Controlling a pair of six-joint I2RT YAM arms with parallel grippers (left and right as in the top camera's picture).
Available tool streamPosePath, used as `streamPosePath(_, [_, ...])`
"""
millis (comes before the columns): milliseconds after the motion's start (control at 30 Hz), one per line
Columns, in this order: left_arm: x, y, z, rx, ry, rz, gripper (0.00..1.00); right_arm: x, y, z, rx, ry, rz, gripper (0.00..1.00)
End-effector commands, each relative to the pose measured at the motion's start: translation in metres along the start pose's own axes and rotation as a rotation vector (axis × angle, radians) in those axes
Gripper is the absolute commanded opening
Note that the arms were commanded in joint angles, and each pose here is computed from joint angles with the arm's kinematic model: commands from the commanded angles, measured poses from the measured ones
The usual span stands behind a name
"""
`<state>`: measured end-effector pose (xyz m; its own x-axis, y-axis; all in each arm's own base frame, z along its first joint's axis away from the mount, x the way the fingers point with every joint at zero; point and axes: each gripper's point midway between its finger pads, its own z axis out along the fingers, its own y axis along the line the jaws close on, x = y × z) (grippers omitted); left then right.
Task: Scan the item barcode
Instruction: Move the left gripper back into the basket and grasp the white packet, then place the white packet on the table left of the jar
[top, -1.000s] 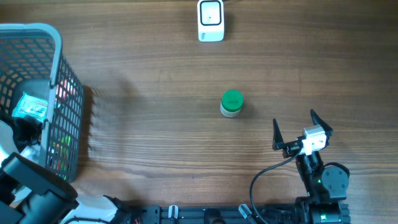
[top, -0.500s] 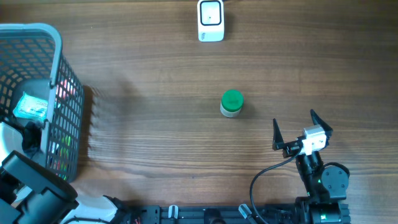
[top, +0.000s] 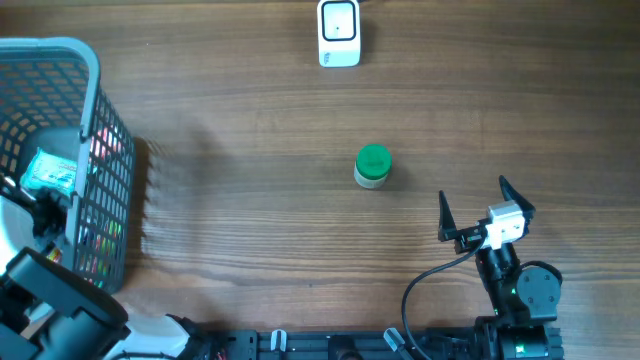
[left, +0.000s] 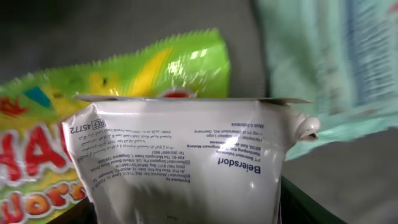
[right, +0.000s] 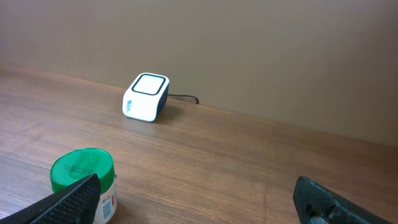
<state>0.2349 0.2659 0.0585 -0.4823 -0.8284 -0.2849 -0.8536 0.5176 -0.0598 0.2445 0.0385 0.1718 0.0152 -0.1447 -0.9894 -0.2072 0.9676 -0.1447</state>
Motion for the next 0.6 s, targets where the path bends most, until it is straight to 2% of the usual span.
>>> streamPosePath(0, [-0.037,-0.010,-0.044,0.054,-0.152,-0.004,0.62,-0.001,-0.002,0.000,0.012,-0.005,-0.011,1.00])
streamPosePath(233, [-0.055,-0.019,-0.096,0.112,-0.303,0.004,0.64,-0.001,-0.002,0.000,0.012,-0.006,-0.011,1.00])
streamPosePath(367, [-0.061,-0.048,-0.140,0.302,-0.406,0.002,0.65,-0.001,-0.002,0.000,0.012,-0.005,-0.011,1.00])
streamPosePath(567, [-0.061,-0.089,-0.252,0.648,-0.632,-0.035,0.66,-0.001,-0.002,0.000,0.012,-0.006,-0.011,1.00])
